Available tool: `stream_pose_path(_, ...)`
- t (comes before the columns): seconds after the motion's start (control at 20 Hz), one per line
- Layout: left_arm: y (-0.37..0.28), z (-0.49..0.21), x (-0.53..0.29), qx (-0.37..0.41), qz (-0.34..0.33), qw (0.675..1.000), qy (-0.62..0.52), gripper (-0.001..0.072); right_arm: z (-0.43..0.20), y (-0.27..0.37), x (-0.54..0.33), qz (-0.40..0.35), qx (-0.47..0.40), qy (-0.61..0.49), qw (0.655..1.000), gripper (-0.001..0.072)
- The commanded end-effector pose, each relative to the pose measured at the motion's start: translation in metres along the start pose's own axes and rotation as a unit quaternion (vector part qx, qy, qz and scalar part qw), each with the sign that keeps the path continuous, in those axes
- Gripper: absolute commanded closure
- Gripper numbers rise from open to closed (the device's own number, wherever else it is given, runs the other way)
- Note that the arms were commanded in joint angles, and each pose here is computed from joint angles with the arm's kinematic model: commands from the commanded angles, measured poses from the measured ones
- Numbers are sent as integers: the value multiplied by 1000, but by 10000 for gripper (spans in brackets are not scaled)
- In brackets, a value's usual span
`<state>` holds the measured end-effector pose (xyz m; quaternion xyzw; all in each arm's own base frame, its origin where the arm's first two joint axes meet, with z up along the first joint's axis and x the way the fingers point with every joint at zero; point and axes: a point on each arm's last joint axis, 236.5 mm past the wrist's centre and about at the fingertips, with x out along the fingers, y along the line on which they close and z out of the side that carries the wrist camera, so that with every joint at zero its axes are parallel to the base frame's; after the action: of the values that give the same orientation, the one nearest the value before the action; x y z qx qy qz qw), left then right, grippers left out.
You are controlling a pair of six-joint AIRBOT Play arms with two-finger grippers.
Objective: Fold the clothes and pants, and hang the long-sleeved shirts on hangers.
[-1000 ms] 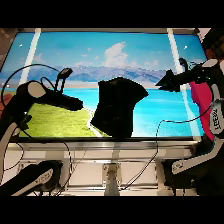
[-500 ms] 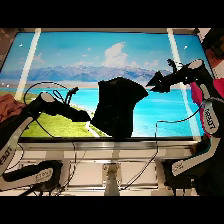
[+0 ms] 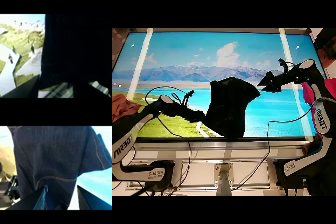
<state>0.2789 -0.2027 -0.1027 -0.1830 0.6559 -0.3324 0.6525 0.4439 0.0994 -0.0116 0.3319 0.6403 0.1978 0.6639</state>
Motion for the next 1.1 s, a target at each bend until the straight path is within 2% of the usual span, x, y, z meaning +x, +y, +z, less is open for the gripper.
stream_pose_path(0.0, -13, 5, 9, -8, -20, 1000, -9, 564, 4, -4, 0, -9, -2, -9, 1000, 270)
stream_pose_path(0.05, -19, 8, 9, -13, -30, 999, -15, 692, 6, -9, 0, -18, -4, -12, 1000, 270)
stream_pose_path(0.2, -38, 28, -5, -22, -63, 996, -50, 694, 5, -20, 0, -43, -8, -11, 999, 270)
stream_pose_path(0.35, -81, 77, -62, 63, -55, 987, -135, 695, 10, -17, 0, -37, -7, -20, 999, 274)
stream_pose_path(0.5, -123, 125, -144, 151, 6, 956, -250, 695, 4, -8, 1, -15, -3, -8, 1000, 273)
stream_pose_path(0.6, -117, 133, -175, 148, 72, 948, -273, 694, -1, -6, 2, -11, -1, 4, 1000, 273)
stream_pose_path(0.75, -74, 123, -186, 108, 168, 946, -254, 694, -3, 0, 4, -3, -2, 7, 1000, 273)
stream_pose_path(1.05, -64, 120, -183, 102, 183, 948, -240, 693, -17, 18, 56, -16, -32, 41, 999, 272)
